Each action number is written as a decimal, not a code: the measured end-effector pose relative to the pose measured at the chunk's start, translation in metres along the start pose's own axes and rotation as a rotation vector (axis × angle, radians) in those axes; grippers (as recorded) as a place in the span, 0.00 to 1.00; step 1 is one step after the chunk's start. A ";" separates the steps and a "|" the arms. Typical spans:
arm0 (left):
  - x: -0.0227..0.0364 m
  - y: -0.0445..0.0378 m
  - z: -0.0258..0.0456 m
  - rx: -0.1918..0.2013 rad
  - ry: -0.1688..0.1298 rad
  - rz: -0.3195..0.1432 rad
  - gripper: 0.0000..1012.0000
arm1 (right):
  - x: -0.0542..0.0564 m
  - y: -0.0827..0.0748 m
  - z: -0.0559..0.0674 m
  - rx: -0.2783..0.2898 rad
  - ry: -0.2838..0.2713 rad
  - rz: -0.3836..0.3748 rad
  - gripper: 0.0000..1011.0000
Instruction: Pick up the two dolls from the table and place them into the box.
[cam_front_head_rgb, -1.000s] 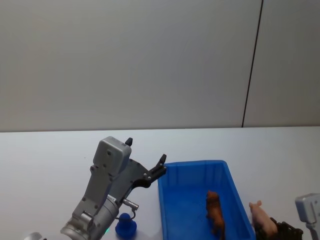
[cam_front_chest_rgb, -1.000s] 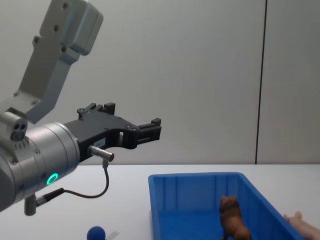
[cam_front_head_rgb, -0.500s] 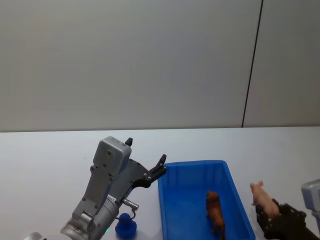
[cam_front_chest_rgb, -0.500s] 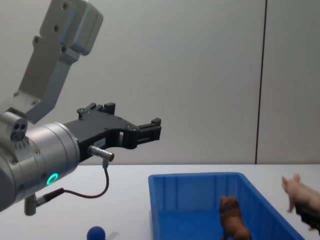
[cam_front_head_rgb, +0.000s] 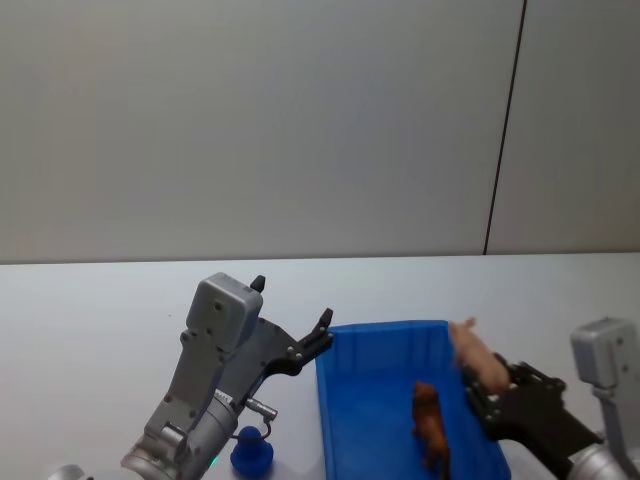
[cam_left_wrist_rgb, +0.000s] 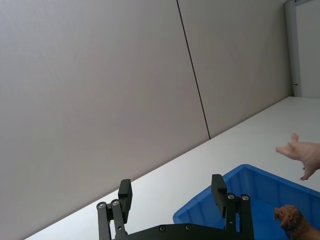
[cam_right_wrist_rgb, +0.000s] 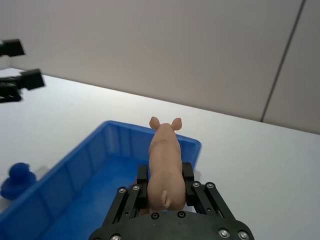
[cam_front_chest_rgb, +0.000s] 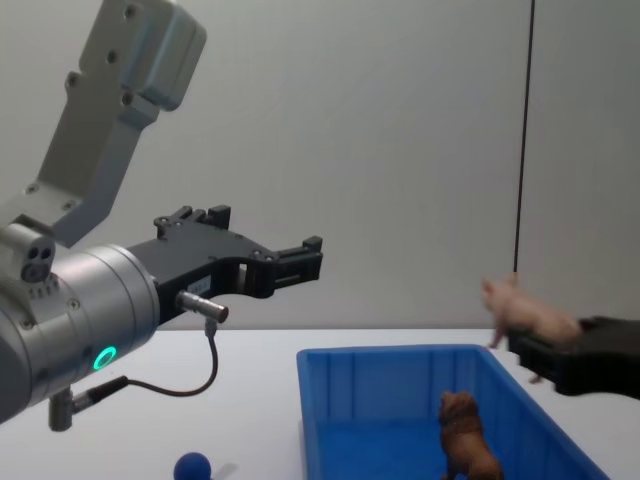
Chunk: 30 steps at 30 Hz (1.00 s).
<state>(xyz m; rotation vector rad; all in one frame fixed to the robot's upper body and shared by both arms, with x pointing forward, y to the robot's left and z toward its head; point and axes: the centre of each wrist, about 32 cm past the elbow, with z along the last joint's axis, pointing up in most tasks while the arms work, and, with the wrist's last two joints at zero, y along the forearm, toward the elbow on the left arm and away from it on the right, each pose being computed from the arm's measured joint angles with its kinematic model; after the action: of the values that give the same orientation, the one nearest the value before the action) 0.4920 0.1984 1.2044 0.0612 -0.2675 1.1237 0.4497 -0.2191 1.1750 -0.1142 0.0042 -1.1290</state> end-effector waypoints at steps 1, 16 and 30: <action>0.0000 0.0000 0.0000 0.000 0.000 0.000 0.99 | -0.002 0.003 0.002 0.006 0.002 0.020 0.38; 0.0000 0.0000 0.0000 0.000 0.000 0.000 0.99 | -0.021 0.027 0.007 0.005 0.025 0.149 0.47; 0.0000 0.0000 0.0000 0.000 0.000 0.000 0.99 | -0.022 0.032 0.006 0.003 0.026 0.145 0.91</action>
<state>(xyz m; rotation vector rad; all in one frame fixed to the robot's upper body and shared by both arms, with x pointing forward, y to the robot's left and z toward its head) 0.4920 0.1984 1.2044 0.0612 -0.2676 1.1237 0.4697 -0.1847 1.1769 -0.0946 0.0333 -0.9860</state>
